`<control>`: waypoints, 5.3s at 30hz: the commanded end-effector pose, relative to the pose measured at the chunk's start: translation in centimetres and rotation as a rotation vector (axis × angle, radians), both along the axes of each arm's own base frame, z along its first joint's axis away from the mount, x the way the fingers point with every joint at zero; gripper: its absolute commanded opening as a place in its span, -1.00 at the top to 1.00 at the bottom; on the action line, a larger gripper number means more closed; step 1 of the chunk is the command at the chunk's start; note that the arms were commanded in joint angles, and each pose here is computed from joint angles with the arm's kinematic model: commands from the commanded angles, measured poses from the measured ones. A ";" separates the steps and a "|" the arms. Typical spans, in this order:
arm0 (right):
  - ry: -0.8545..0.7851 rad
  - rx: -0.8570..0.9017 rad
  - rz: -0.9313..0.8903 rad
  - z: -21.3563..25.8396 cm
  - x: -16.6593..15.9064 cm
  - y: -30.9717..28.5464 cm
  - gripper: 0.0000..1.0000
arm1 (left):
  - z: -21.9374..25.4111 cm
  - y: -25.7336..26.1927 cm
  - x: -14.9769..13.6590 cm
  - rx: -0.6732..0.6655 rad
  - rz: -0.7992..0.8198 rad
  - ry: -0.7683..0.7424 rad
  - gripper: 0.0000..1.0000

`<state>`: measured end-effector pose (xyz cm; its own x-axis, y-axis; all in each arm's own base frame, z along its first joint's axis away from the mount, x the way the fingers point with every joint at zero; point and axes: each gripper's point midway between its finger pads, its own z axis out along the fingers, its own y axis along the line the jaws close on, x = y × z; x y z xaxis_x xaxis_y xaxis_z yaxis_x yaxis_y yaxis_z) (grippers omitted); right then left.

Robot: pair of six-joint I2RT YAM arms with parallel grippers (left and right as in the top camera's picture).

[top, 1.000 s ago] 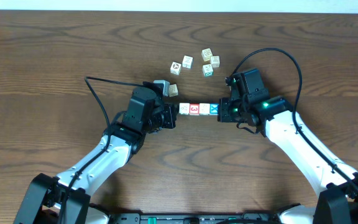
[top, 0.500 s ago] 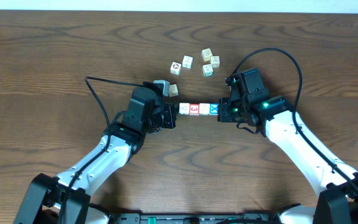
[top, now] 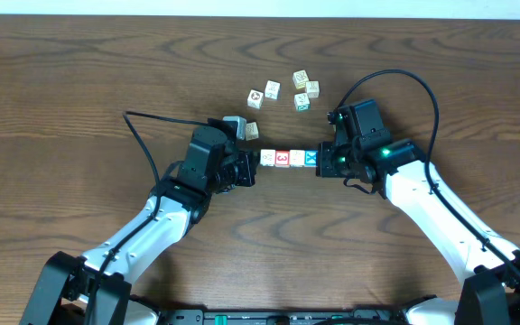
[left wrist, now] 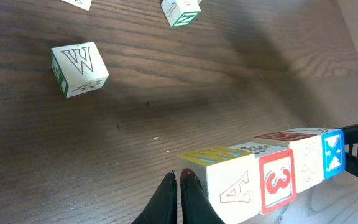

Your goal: Lift 4 blocks

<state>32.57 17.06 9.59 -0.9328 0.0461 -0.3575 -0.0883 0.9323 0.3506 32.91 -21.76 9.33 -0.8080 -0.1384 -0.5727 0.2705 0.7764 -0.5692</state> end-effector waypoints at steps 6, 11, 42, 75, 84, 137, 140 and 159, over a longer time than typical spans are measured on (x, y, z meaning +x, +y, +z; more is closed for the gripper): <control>0.005 0.282 0.207 4.7 -1.9 6.3 0.97 | 5.1 -5.1 -2.1 -0.173 -0.229 -0.045 0.86; 0.005 0.282 0.207 4.7 -1.9 6.3 0.98 | 5.1 -5.1 -2.1 -0.173 -0.229 -0.044 0.86; 0.008 0.290 0.212 4.8 -2.0 6.5 0.97 | 5.4 -5.0 -2.2 -0.175 -0.229 -0.047 0.87; 0.004 0.292 0.213 4.8 -1.9 6.5 0.98 | 5.4 -5.0 -2.2 -0.174 -0.229 -0.048 0.86; 0.004 0.292 0.213 4.8 -1.9 6.5 0.97 | 5.4 -5.0 -2.2 -0.174 -0.229 -0.047 0.86; 0.003 0.302 0.219 5.0 -1.9 6.7 0.97 | 5.4 -5.0 -2.2 -0.174 -0.229 -0.047 0.85; 0.003 0.302 0.219 5.0 -1.9 6.7 0.97 | 5.4 -5.0 -2.2 -0.174 -0.229 -0.047 0.86; 0.002 0.302 0.219 5.0 -1.9 6.7 0.97 | 5.3 -5.0 -2.3 -0.172 -0.228 -0.040 0.86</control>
<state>32.64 17.11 9.64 -0.9316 0.0461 -0.3605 -0.0902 0.9315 0.3524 32.82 -21.72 9.65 -0.8058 -0.1394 -0.5756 0.2726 0.7754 -0.5696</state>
